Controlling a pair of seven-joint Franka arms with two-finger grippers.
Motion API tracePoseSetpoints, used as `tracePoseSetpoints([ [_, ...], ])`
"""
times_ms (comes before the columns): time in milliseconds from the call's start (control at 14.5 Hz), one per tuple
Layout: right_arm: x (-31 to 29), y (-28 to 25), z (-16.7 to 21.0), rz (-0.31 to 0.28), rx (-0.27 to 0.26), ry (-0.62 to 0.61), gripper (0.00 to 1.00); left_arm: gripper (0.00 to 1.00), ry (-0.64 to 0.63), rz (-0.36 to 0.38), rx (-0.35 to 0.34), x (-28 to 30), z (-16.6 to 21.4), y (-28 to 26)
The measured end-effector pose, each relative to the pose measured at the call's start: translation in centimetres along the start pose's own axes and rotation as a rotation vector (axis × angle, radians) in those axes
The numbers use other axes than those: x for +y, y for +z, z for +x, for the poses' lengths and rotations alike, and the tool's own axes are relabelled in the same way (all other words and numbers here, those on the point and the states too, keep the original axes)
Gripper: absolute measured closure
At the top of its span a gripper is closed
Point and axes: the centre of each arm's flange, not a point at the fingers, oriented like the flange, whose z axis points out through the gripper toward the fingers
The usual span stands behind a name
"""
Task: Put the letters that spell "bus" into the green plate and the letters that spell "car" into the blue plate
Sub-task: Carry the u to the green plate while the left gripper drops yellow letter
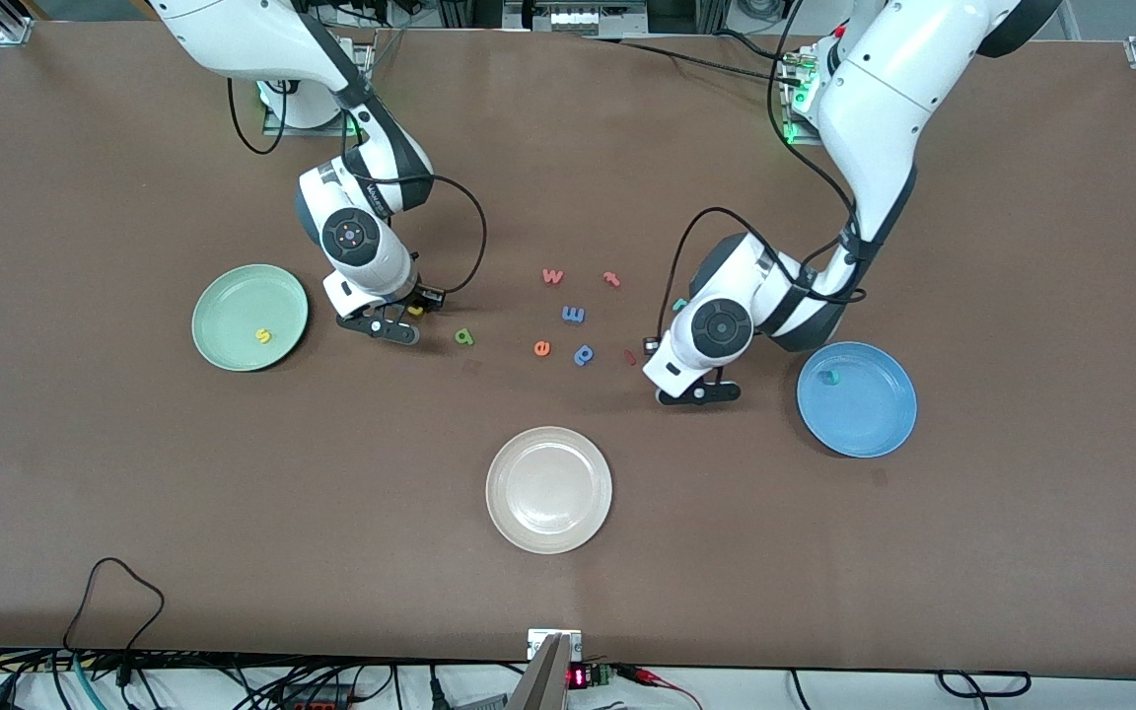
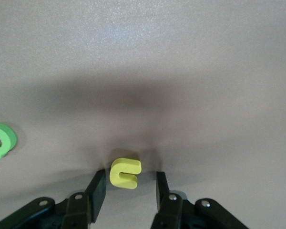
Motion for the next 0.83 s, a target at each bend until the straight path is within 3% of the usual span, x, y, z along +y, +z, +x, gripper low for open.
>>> tracePoseSetpoints([
  [138, 0.0, 0.0, 0.0, 0.003, 0.004, -0.001, 0.55, 0.72, 0.078, 0.130, -0.029, -3.4, 1.2, -2.7],
  [276, -0.1, -0.1, 0.1, 0.005, 0.006, -0.001, 0.58, 0.72, 0.153, 0.212, -0.053, -8.0, 2.9, -4.7],
  [553, -0.1, -0.1, 0.1, 0.007, 0.010, -0.003, 0.60, 0.72, 0.242, 0.187, -0.107, -17.6, 6.3, -4.9],
  [622, -0.1, -0.1, 0.1, 0.010, 0.012, -0.003, 0.67, 0.72, 0.269, 0.172, -0.114, -19.4, 6.9, -4.7],
  [760, -0.1, -0.2, 0.1, 0.011, 0.014, -0.004, 0.70, 0.69, 0.340, 0.149, -0.115, -21.4, 7.6, -4.2],
  [829, -0.1, -0.2, 0.2, 0.011, 0.014, -0.004, 0.75, 0.62, 0.361, 0.143, -0.115, -21.8, 7.8, -4.0],
])
